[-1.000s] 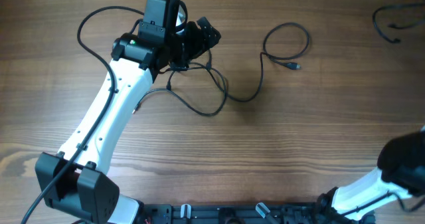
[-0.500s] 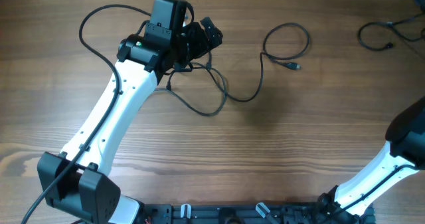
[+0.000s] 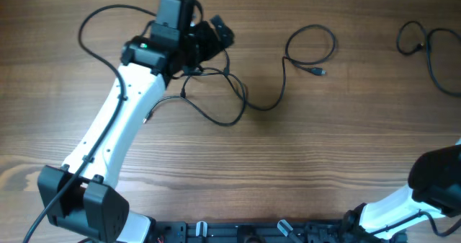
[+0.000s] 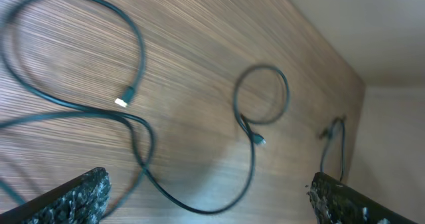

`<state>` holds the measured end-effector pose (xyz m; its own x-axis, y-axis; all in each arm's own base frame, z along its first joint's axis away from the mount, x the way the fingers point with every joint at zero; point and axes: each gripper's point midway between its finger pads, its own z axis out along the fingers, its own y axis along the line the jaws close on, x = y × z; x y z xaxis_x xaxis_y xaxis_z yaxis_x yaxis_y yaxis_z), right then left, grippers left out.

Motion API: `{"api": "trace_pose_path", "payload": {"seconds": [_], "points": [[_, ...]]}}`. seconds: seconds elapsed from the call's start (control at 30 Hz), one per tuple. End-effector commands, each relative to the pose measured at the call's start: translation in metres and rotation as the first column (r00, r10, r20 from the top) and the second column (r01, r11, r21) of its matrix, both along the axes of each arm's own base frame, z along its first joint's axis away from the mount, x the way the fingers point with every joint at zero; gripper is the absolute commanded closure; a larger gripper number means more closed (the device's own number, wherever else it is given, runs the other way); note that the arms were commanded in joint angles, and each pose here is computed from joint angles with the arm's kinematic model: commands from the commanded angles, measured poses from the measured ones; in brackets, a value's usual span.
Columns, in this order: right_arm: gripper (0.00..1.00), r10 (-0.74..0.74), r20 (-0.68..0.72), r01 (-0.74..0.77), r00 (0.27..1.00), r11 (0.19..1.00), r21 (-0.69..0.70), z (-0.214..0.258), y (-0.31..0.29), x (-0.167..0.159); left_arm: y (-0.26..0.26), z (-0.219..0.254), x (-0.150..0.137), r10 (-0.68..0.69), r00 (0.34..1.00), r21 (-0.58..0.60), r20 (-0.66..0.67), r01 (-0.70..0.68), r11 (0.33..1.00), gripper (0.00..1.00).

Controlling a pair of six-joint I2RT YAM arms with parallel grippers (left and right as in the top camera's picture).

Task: Untangle cables

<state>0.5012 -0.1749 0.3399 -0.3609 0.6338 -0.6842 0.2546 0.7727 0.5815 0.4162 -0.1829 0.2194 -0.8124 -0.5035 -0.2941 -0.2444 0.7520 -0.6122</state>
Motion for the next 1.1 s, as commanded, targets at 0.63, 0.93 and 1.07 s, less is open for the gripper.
{"api": "trace_pose_path", "payload": {"seconds": [0.63, 0.93, 1.07], "points": [[0.31, 0.527, -0.622, -0.599, 0.579, 0.793, 0.115, -0.159, 0.286, -0.092, 0.111, -0.01, -0.008, 0.124, 0.99, 0.132, -0.073, -0.113, 0.985, 0.0], [0.46, 0.477, -0.701, -0.591, 0.531, 0.801, 0.098, -0.255, 0.316, -0.116, 0.105, -0.009, -0.007, 0.163, 0.983, 0.098, -0.088, -0.154, 0.983, 0.0], [0.65, 0.497, -0.682, -0.615, 0.536, 0.783, 0.087, -0.272, 0.327, -0.118, 0.1, -0.009, -0.006, 0.152, 0.985, 0.098, -0.085, -0.143, 0.985, 0.0]]}}
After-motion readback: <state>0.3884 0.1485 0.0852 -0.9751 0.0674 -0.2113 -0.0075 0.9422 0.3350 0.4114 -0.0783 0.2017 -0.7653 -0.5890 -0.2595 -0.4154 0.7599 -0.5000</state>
